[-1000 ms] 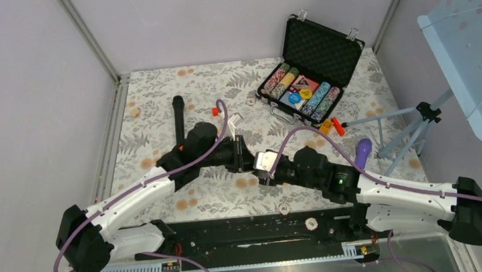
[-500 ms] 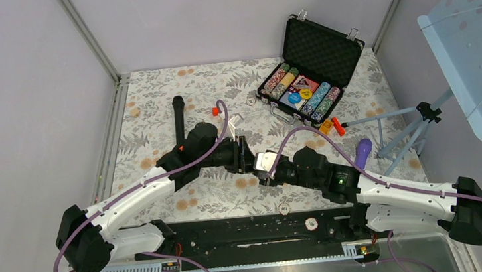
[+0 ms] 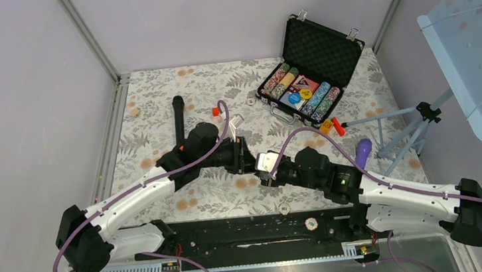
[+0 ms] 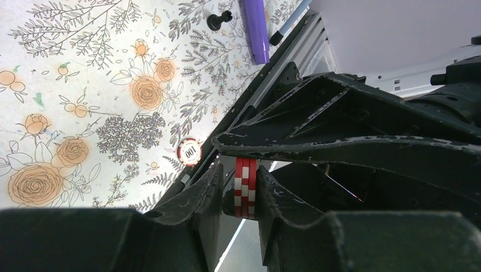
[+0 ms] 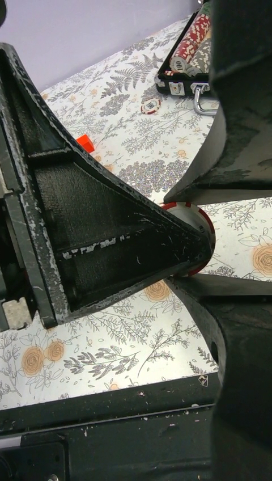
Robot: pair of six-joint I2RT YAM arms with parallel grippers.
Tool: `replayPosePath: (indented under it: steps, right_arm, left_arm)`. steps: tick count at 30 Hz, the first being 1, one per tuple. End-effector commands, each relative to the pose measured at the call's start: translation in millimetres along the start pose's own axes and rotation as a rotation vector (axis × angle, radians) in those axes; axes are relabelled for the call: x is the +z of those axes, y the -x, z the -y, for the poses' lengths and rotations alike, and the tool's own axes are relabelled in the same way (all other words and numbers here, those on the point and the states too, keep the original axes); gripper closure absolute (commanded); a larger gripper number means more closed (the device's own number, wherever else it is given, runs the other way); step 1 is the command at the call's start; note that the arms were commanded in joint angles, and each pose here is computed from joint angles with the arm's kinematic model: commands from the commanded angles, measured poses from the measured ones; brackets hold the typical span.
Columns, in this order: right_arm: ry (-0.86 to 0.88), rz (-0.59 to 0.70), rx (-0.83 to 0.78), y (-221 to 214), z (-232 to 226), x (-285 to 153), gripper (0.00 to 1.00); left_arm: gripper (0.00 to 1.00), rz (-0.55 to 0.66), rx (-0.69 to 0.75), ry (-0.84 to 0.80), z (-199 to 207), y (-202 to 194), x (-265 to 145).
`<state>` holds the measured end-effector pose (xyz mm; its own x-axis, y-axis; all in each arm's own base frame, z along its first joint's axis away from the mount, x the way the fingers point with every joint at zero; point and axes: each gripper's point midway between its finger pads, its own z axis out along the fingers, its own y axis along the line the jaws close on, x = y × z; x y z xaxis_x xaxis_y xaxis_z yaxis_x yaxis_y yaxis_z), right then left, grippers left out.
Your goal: Pack up texas hold em set
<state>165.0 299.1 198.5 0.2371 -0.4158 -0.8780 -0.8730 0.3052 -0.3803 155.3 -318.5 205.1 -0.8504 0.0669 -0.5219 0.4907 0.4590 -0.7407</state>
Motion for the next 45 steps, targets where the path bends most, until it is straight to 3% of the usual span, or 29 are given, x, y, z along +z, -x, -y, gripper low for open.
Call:
replayPosePath:
  steps: [1,21,22,25,28,29,33,35,39,45]
  right_arm:
    - [-0.033,0.044,-0.007,16,9,-5,1.00]
    - [-0.047,0.022,-0.009,9,10,-6,1.00]
    - [-0.051,0.022,-0.009,9,11,-7,1.00]
    - [-0.056,0.021,-0.009,9,12,-7,1.00]
    - [-0.062,0.023,-0.004,9,12,-8,1.00]
    - [-0.067,0.027,0.000,9,13,-8,0.94]
    - [-0.109,0.055,0.023,13,20,-13,0.39]
    - [-0.130,0.080,0.031,17,23,-18,0.23]
    - [-0.225,0.117,0.064,23,39,-32,0.17]
    - [-0.274,0.138,0.223,34,48,-50,0.20]
  left_arm:
    - [0.73,0.061,0.049,-0.019,15,21,-4]
    - [0.77,0.055,0.051,-0.018,15,20,-5]
    - [0.80,0.055,0.050,-0.016,14,20,-5]
    - [1.00,0.054,0.050,-0.016,14,20,-4]
    - [1.00,0.055,0.053,-0.016,14,20,-4]
    - [1.00,0.056,0.056,-0.014,13,20,-4]
    - [1.00,0.070,0.075,0.013,8,26,-2]
    - [1.00,0.088,0.075,0.026,4,34,-3]
    - [1.00,0.103,0.067,0.026,-3,51,-8]
    - [1.00,0.134,0.138,-0.041,9,57,-13]
